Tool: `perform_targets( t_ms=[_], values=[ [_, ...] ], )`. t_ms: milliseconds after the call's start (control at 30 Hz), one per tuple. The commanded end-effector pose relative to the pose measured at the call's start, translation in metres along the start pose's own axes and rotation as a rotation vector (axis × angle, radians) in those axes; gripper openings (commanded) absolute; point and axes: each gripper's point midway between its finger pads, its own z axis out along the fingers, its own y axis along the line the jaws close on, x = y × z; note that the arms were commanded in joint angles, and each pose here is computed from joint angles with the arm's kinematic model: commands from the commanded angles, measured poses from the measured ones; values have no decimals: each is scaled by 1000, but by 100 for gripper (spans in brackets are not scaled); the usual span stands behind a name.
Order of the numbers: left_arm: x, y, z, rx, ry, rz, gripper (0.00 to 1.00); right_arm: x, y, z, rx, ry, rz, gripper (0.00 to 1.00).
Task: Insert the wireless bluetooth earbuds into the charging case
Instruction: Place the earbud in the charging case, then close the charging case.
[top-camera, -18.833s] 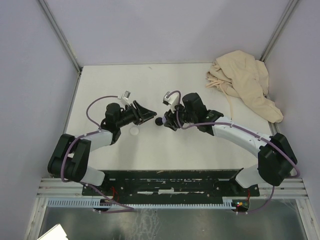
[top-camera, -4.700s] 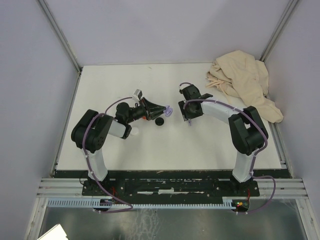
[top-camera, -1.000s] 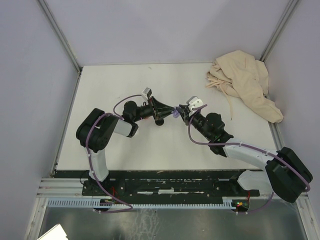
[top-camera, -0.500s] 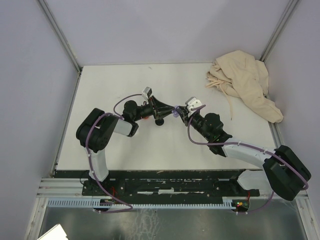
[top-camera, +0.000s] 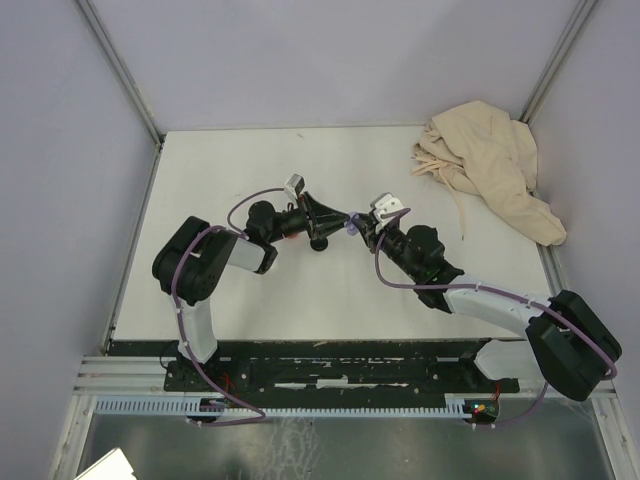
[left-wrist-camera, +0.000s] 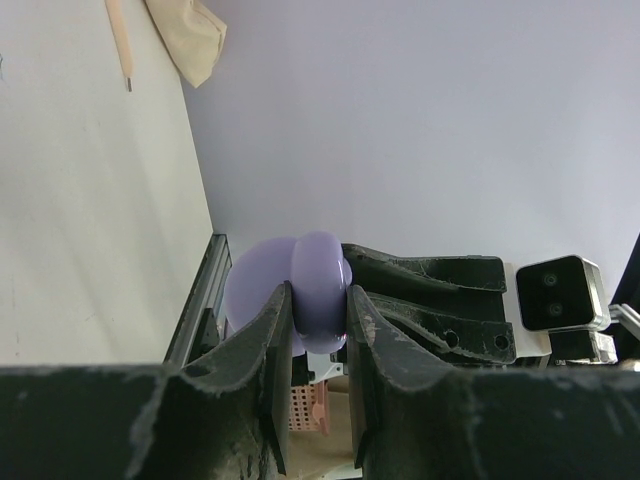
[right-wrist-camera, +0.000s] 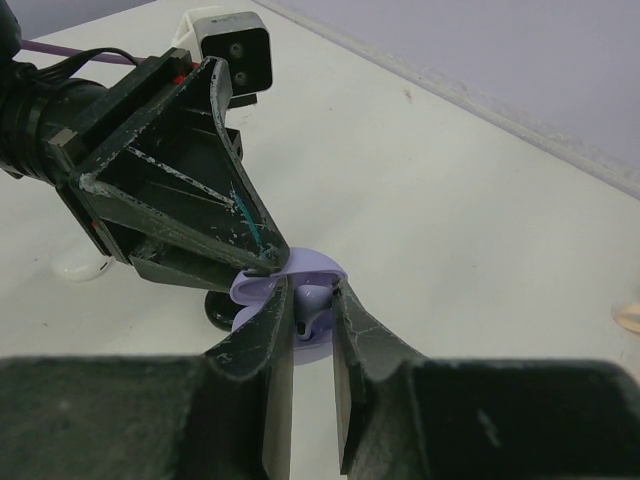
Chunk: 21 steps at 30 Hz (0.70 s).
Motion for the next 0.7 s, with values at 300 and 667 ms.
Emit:
perform_targets(
  t_ms=[300,667],
  values=[
    [-9,-34,6,82,-28,38,3,-40,-10,-5,55,-71,93,49],
    [-32,-13,2,31,-168,-46,3,-55,-48,-35,240,64,65,65]
  ],
)
